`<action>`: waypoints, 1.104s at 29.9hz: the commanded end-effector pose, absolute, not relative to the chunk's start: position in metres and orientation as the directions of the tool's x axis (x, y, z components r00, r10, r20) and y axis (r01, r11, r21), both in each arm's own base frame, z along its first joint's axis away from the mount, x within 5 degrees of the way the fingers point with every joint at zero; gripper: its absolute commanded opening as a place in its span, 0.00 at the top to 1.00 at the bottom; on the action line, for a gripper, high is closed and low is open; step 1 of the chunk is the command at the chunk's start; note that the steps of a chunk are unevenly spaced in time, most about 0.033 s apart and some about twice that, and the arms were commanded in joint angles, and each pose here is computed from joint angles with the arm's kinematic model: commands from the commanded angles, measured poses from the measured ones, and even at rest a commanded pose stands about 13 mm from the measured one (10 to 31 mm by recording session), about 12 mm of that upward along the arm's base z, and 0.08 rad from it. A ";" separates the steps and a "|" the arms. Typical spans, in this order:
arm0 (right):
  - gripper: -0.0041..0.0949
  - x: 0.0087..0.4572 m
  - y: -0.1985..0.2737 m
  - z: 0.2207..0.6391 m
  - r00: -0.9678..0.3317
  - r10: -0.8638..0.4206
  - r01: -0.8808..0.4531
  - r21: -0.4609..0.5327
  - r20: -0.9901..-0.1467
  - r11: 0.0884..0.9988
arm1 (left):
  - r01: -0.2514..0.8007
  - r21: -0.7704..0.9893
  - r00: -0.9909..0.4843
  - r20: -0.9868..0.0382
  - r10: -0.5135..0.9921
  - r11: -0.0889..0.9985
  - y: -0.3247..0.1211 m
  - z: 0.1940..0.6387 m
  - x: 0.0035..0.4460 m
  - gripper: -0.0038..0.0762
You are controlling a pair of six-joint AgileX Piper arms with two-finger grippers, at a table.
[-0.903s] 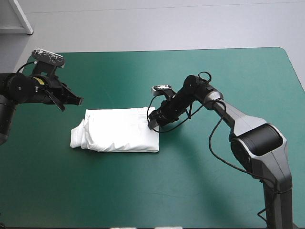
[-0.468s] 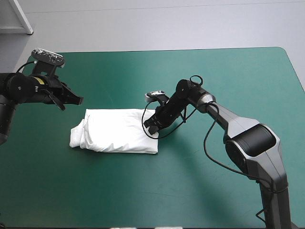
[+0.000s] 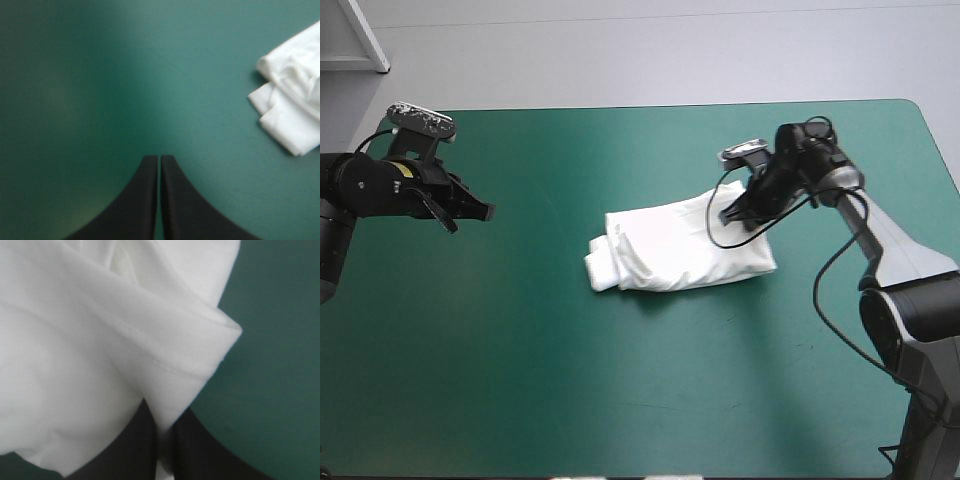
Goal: Fold the cloth
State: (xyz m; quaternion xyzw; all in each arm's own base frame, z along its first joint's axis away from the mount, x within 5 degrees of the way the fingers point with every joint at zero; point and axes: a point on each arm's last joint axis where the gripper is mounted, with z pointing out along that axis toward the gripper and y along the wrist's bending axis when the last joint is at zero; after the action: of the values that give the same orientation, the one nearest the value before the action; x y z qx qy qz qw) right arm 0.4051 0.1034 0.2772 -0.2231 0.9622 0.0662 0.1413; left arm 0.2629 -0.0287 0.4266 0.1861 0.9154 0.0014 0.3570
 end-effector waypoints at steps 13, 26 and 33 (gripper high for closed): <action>0.96 0.386 -0.099 0.330 -0.922 0.003 0.053 -0.118 -0.387 0.992 | 0.333 0.133 -0.611 -0.723 0.321 0.934 -0.031 0.443 0.258 0.93; 0.16 0.383 -0.108 0.332 -0.915 0.052 0.092 -0.081 -0.400 0.992 | 0.329 0.139 -0.596 -0.737 0.319 0.934 -0.031 0.445 0.259 0.93; 0.35 0.367 -0.079 0.372 -0.839 0.146 0.062 0.175 -0.525 0.983 | 0.272 0.170 -0.477 -0.831 0.286 0.947 -0.027 0.471 0.238 0.93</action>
State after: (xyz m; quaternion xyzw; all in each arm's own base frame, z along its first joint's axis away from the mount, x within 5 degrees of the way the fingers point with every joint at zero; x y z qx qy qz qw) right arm 0.3862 -0.0958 0.3192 0.0578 0.9798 0.0173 0.1905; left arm 0.2584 -0.0290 0.4374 0.1822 0.8998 0.0011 0.3965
